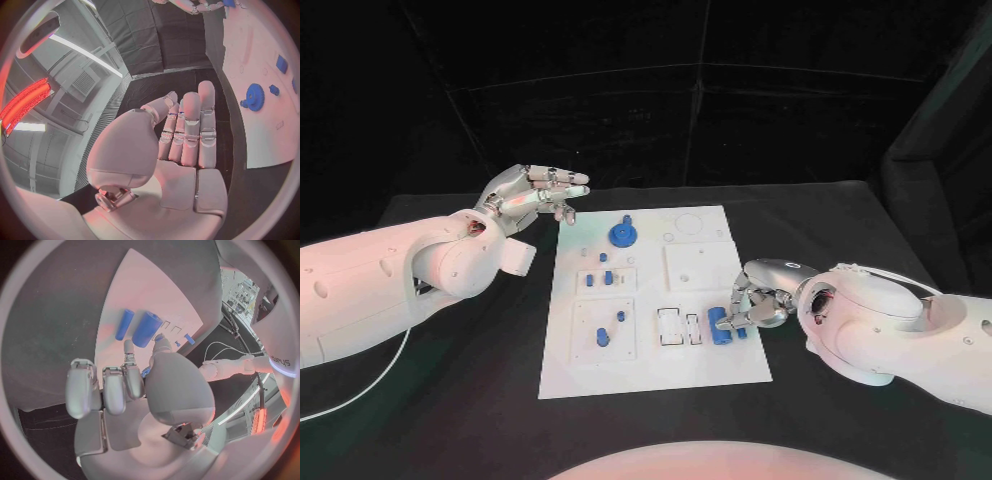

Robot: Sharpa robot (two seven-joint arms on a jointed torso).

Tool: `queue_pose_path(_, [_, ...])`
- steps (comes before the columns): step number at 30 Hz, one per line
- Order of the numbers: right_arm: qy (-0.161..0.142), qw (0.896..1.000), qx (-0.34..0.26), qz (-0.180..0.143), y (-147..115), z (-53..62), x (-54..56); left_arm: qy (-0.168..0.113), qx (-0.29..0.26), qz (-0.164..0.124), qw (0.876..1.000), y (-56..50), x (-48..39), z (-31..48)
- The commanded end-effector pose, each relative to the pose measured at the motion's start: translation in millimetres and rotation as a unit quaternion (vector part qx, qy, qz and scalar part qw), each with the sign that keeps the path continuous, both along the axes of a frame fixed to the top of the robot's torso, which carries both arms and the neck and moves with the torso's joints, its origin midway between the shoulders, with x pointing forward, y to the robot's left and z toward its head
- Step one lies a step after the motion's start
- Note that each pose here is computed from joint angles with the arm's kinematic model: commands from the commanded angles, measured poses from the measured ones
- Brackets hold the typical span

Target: Assemble the parts on the task board

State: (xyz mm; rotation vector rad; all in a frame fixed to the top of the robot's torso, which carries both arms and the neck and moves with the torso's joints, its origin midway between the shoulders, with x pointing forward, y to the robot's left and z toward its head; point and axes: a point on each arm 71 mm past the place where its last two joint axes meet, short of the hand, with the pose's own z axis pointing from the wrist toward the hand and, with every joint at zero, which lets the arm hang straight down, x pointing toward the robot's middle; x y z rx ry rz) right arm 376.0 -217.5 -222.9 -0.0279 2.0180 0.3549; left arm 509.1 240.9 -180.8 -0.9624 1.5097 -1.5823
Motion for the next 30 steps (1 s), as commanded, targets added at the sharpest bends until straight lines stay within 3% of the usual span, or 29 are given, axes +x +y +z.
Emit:
queue_pose_path(1, [-0.003,1.0,-0.014,0.01,3.5,-2.9,-0.3,-0.001,-0.005,-0.004,1.0,-0.3,-0.2,1.3])
queue_pose_path(14, [-0.006,0.999,-0.028,0.018,15.7,-14.7,4.9,0.0,-0.005,-0.005,1.0,0.7,-0.9,1.3])
queue_pose_path(21, [0.01,0.999,-0.041,0.018,20.6,-31.5,0.0,0.0,-0.005,-0.005,1.0,1.5,-1.4,1.4])
queue_pose_path(30, [-0.003,1.0,-0.016,0.002,19.8,-31.0,-2.3,0.001,-0.004,-0.004,1.0,2.6,-1.6,1.3])
